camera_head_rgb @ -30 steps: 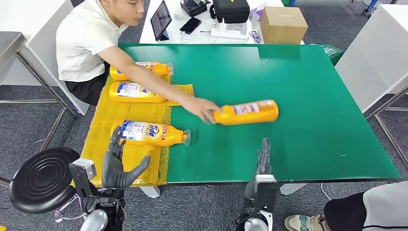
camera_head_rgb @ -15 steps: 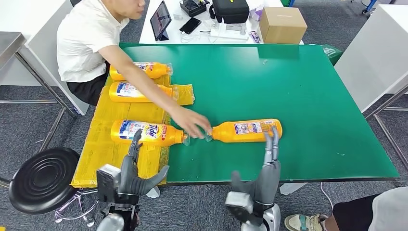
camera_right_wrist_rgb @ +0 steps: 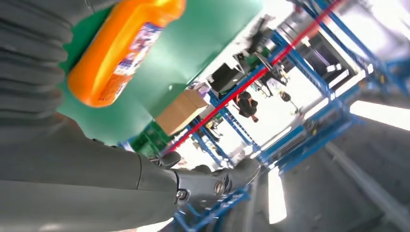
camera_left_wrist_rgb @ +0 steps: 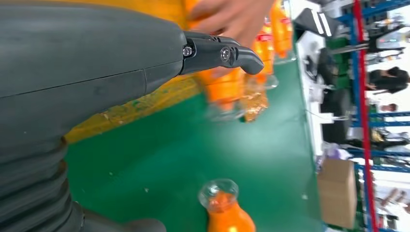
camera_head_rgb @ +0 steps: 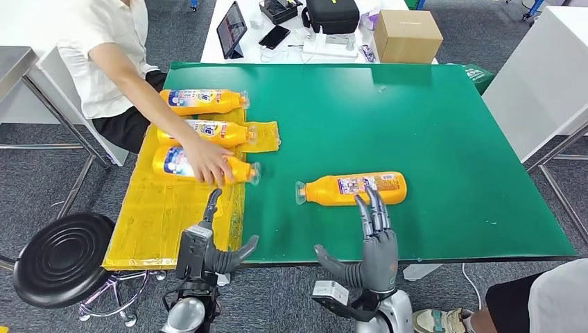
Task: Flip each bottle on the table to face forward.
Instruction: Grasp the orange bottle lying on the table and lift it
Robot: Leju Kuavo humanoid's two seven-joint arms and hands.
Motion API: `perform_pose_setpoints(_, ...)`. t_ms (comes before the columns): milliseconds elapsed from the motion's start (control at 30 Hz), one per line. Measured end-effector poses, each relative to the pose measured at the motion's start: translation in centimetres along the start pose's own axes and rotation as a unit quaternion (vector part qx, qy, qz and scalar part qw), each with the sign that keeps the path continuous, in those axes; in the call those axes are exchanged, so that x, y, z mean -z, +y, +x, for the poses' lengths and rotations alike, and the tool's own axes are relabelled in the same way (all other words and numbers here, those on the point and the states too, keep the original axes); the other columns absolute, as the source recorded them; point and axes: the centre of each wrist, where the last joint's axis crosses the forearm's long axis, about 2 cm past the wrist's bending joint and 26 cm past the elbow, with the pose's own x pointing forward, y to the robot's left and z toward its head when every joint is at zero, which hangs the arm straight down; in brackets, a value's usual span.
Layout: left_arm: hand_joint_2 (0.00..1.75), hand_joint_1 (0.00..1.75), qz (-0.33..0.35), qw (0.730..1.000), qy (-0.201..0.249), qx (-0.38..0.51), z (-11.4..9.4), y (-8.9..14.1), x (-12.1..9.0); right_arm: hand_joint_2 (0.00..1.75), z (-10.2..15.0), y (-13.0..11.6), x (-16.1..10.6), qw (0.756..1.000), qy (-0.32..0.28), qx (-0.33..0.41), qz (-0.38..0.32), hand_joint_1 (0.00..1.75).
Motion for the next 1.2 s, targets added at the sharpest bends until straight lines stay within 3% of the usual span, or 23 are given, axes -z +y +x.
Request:
perform_pose_setpoints(300, 1.75, 0.00, -0.028, 0.999, 0.011, -0.024, -0.8, -0.1, 0.9, 1.75, -9.1, -1.8, 0.2, 0.982, 0.003, -0.153, 0.107, 0.00)
perform_pose_setpoints(700, 1.75, 0.00, -0.035, 0.999, 0.015, -0.015, -1.0, 0.0, 1.6, 1.75, -16.0, -3.3, 0.7, 0.961, 0.076, -0.209, 0.167, 0.00)
perform_pose_setpoints(867, 1.75, 0.00, -0.046, 0.999, 0.013, -0.019, -0.8, -0.3, 2.5, 1.75, -18.2, -4.0, 2.6, 0.954, 0.081, -0.226, 0.177, 0.00)
perform_pose_setpoints(1200, 1.75, 0.00, -0.056, 0.998, 0.013, -0.017, -0.8, -0.6, 2.9, 1.75, -19.6, -4.2, 3.6, 0.946, 0.096, -0.239, 0.196, 0.00)
